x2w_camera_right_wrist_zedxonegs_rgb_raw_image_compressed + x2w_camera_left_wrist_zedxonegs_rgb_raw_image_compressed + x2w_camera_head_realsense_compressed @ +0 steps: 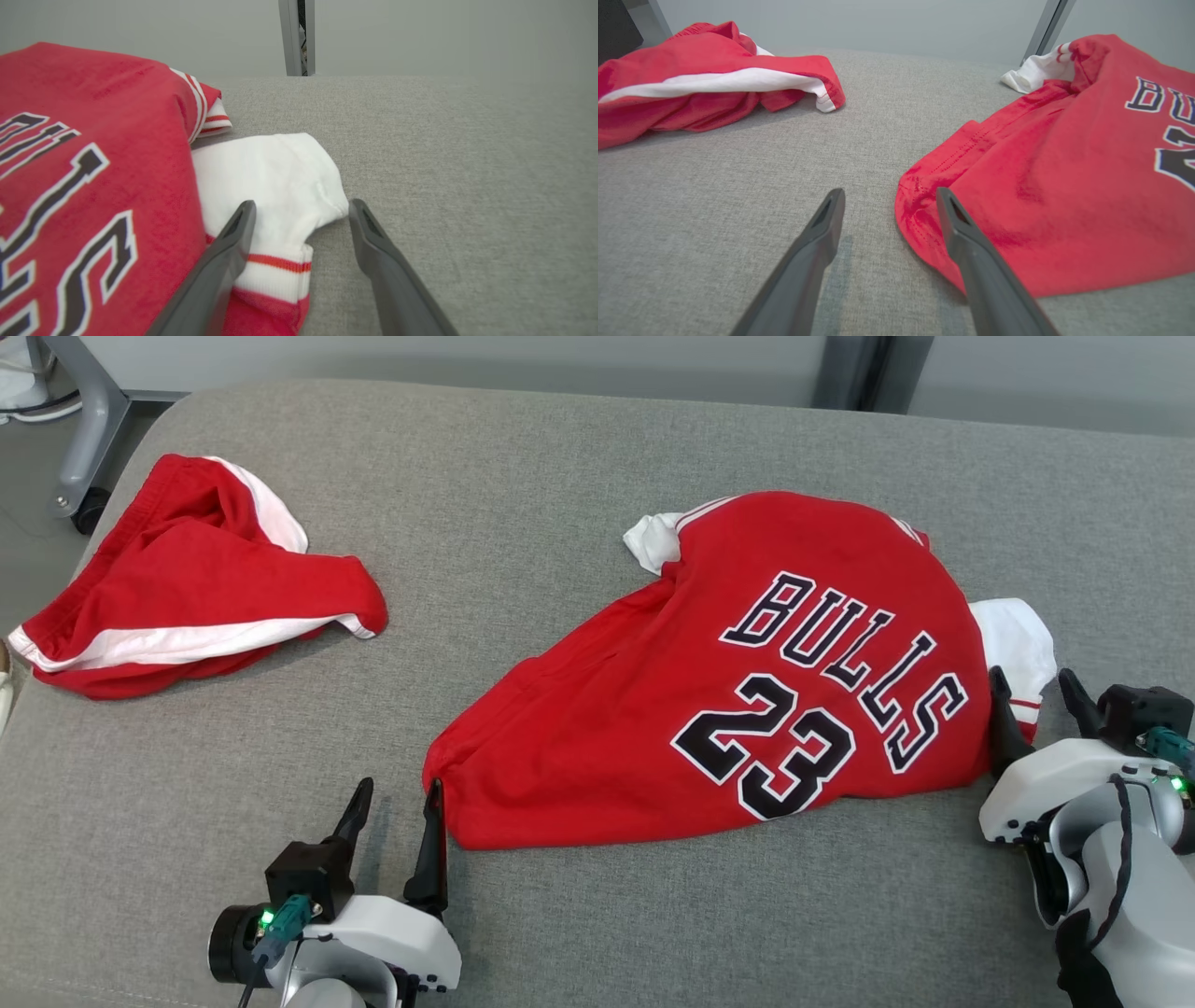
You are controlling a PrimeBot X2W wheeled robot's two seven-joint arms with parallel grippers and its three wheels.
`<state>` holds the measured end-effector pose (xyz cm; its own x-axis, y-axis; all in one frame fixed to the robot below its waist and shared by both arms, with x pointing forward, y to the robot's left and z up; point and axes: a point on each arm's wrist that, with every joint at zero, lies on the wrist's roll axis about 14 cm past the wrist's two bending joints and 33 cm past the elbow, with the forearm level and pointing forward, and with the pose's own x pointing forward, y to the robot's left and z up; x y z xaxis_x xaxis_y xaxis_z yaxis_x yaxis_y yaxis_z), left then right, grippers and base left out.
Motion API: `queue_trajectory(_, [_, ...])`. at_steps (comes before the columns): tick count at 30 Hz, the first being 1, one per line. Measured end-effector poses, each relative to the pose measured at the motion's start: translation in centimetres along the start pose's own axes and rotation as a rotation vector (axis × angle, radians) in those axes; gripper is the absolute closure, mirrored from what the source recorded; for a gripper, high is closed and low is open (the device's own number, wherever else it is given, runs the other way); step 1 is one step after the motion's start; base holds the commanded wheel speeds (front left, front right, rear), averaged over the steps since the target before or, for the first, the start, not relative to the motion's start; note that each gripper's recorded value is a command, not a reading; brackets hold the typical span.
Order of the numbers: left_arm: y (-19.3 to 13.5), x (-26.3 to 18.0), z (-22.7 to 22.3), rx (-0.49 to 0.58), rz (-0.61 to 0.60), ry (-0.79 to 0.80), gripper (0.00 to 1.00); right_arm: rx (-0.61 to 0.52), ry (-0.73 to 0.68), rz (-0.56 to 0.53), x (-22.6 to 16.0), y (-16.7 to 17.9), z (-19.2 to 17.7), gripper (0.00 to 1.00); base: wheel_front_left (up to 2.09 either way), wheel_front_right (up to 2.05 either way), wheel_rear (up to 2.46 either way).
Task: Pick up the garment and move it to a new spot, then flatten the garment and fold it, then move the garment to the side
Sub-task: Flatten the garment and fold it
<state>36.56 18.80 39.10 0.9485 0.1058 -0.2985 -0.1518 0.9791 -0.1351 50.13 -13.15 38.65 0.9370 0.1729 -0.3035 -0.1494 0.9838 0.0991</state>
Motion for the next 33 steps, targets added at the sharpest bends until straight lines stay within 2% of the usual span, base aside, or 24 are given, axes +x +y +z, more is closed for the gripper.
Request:
queue_trajectory(2, [0.1,0.0,0.1,-0.003,0.003,-0.002,0.0,0.01,0.034,0.006,0.0,0.4,-1.0,0.0,0.0,0.0,0.0])
queue_trajectory(3, [0.1,0.0,0.1,-0.004,0.005,-0.001,0.0,0.02,0.044,0.006,0.1,0.6,-1.2,0.19,0.0,0.0,0.0])
queue_trajectory(5, [0.2,-0.1,0.0,-0.005,0.008,0.0,0.0,0.029,0.058,0.013,0.3,0.9,-1.4,1.0,0.0,0.0,0.0])
queue_trajectory(10, [0.3,-0.1,0.0,-0.011,0.011,0.003,0.0,0.051,0.026,0.026,1.1,1.6,0.0,1.0,0.0,0.0,0.0])
queue_trajectory(16, [0.4,-0.4,0.1,-0.01,0.014,-0.003,0.0,0.096,-0.168,-0.014,1.2,-0.2,6.3,1.0,0.0,0.0,0.0])
queue_trajectory(24, [-0.6,-0.8,0.4,0.003,-0.028,-0.018,0.0,0.087,-0.553,-0.078,-2.7,-4.2,19.6,1.0,0.0,0.0,0.0])
queue_trajectory(27, [-1.4,-0.9,0.6,0.006,-0.054,-0.026,0.0,0.05,-0.711,-0.086,-5.6,-5.1,25.2,1.0,0.0,0.0,0.0])
queue_trajectory(33, [-3.3,-1.1,1.2,0.011,-0.117,-0.044,0.0,-0.026,-0.957,-0.105,-12.1,-6.3,33.8,1.0,0.0,0.0,0.0])
